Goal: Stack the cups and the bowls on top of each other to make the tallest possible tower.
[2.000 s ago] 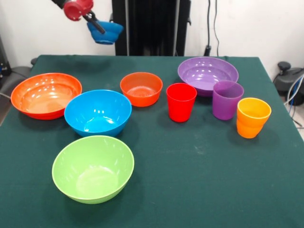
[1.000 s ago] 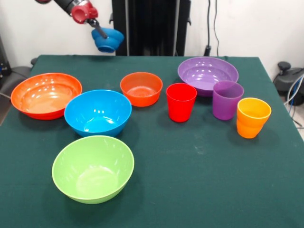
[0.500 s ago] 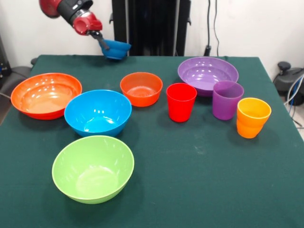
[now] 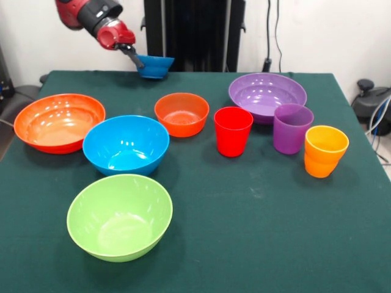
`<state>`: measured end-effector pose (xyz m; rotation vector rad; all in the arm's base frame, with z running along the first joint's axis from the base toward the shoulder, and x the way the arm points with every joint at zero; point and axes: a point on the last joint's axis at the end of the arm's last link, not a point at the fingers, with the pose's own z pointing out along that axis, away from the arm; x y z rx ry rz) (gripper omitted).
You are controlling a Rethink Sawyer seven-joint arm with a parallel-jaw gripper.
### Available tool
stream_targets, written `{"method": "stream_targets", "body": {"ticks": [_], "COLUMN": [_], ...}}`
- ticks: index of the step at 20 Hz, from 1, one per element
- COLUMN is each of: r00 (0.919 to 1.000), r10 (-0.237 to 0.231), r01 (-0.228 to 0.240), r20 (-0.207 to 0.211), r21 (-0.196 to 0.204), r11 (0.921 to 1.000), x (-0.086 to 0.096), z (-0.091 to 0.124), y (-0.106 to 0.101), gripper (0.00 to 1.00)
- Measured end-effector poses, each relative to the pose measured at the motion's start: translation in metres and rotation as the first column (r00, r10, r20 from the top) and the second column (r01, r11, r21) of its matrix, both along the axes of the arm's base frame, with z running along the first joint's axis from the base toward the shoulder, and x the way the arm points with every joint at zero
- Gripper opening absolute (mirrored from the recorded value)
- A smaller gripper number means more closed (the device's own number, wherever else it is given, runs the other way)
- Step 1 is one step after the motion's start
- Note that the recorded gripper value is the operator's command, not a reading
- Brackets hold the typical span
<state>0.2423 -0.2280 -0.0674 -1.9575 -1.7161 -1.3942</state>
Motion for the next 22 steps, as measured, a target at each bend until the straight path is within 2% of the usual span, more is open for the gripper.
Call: {"method": "stream_targets", "body": {"ticks": [4, 8, 15, 22], "r00": [0.9975, 0.9895, 0.9836, 0.9807], "r10": [0.071, 0.144, 0.179, 0.193], "r01": [-0.071, -0.145, -0.180, -0.195], "r20": [-0.008, -0.015, -0.024, -0.032], "r21": [-0.022, -0.053, -0.080, -0.107], "r11": [0.9973, 0.9881, 0.9803, 0.9749], "x": [0.009, 0.019, 0.023, 0.027], "z": [0.000, 0.002, 0.002, 0.001], "y": [0.012, 0.025, 0.030, 0.031], "gripper": [0.00, 0.00, 0.00, 0.00]}}
